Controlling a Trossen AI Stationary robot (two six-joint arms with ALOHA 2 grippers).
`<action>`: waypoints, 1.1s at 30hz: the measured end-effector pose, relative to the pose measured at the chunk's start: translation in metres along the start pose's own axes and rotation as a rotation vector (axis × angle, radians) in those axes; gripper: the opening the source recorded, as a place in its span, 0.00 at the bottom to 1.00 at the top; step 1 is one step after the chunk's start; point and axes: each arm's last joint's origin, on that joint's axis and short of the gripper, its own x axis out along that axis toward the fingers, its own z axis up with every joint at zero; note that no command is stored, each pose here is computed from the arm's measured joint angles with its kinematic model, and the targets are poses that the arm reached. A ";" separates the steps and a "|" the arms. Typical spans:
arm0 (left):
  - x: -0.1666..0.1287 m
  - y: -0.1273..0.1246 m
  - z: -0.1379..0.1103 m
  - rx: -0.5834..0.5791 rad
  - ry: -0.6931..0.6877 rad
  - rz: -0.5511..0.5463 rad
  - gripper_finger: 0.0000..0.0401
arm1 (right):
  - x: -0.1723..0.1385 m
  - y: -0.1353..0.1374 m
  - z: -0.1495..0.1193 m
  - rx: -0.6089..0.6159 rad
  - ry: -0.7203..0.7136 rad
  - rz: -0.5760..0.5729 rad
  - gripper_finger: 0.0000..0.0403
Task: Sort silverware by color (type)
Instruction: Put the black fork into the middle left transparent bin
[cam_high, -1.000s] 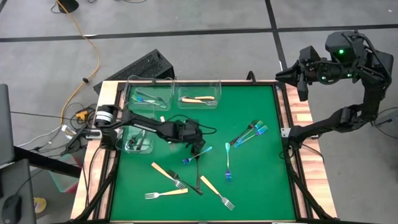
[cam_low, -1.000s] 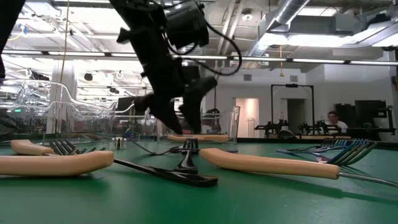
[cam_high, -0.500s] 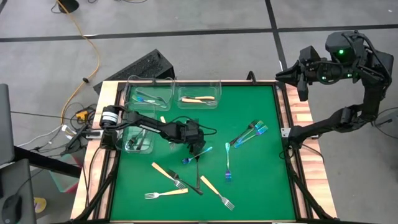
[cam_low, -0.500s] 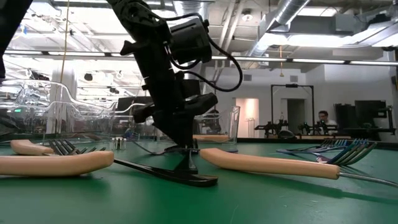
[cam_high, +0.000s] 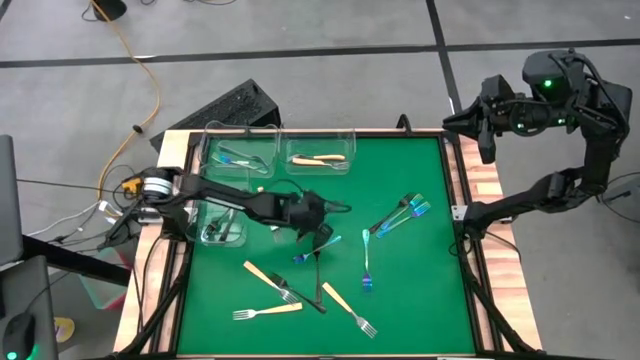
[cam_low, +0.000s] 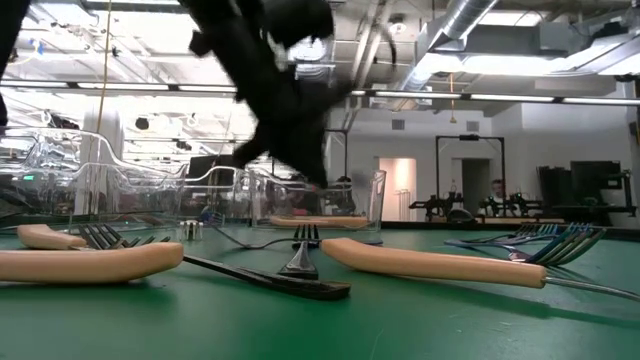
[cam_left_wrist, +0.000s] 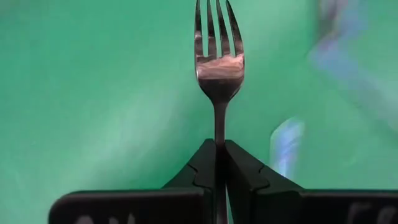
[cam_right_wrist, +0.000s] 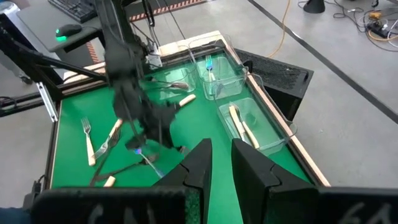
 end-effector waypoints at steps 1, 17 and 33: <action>-0.011 -0.002 0.006 0.000 -0.045 -0.021 0.01 | 0.002 0.000 -0.001 -0.002 0.008 0.000 0.20; -0.211 0.022 0.055 -0.003 -0.697 -0.112 0.00 | 0.090 -0.004 -0.014 -0.096 -0.074 0.061 0.20; -0.259 0.017 0.052 0.189 -0.830 -0.366 0.00 | 0.243 0.059 0.009 -0.219 -0.564 0.374 0.41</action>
